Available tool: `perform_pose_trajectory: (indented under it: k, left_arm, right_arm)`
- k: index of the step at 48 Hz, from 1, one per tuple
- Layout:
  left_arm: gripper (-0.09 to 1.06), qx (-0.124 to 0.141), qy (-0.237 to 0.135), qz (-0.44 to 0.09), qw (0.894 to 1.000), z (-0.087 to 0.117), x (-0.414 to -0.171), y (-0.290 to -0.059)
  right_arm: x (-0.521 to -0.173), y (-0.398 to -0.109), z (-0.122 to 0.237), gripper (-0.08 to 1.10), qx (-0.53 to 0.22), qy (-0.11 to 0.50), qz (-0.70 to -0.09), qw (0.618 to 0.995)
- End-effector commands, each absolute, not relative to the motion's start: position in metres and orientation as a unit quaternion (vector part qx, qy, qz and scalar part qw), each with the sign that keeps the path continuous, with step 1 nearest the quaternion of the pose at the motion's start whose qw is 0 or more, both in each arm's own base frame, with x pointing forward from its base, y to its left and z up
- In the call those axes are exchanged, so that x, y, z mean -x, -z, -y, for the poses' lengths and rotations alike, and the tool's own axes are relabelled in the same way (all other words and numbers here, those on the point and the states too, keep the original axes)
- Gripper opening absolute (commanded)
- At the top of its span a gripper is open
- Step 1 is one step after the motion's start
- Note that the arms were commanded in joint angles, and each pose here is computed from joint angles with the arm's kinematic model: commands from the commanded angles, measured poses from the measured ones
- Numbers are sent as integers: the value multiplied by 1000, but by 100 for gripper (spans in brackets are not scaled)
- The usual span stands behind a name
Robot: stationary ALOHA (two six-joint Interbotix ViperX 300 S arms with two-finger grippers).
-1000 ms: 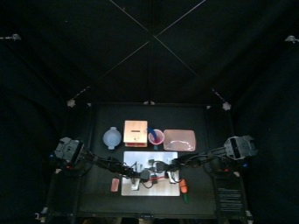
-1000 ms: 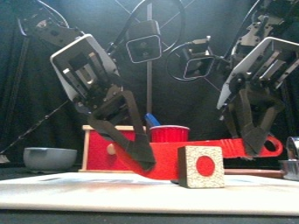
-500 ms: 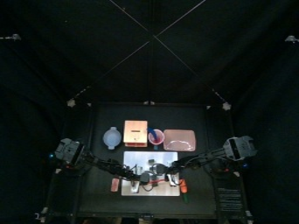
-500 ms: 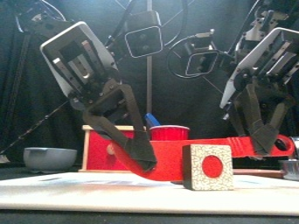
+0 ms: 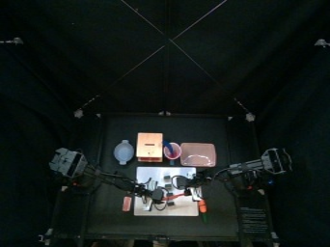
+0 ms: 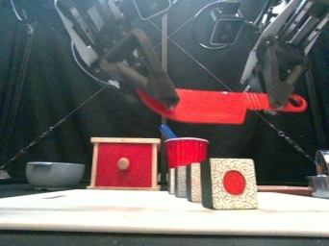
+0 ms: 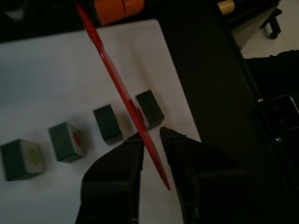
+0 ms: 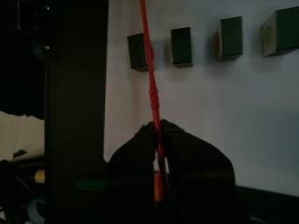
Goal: Place sushi on board then cut the sushi with the knife then place the pieces on the plate
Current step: Cut the sushi into 4 pieces
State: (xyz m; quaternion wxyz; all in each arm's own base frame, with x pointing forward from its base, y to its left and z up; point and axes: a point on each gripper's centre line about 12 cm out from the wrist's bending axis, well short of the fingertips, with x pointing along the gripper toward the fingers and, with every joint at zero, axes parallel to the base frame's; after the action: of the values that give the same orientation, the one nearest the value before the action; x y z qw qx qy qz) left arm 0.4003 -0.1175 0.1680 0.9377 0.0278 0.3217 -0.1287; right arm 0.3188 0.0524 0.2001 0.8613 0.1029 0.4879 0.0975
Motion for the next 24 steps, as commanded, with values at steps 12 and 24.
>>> perform_pose_trajectory:
  k: [12,24]
  left_arm:
    - [75,-96,113,-243,959,74,-390,-212]
    - [75,-85,89,-195,973,50,-387,-213]
  right_arm:
    - [-267,-232,-28,32,-162,-72,-478,860]
    - [-218,-223,-24,32,-227,-37,-507,831]
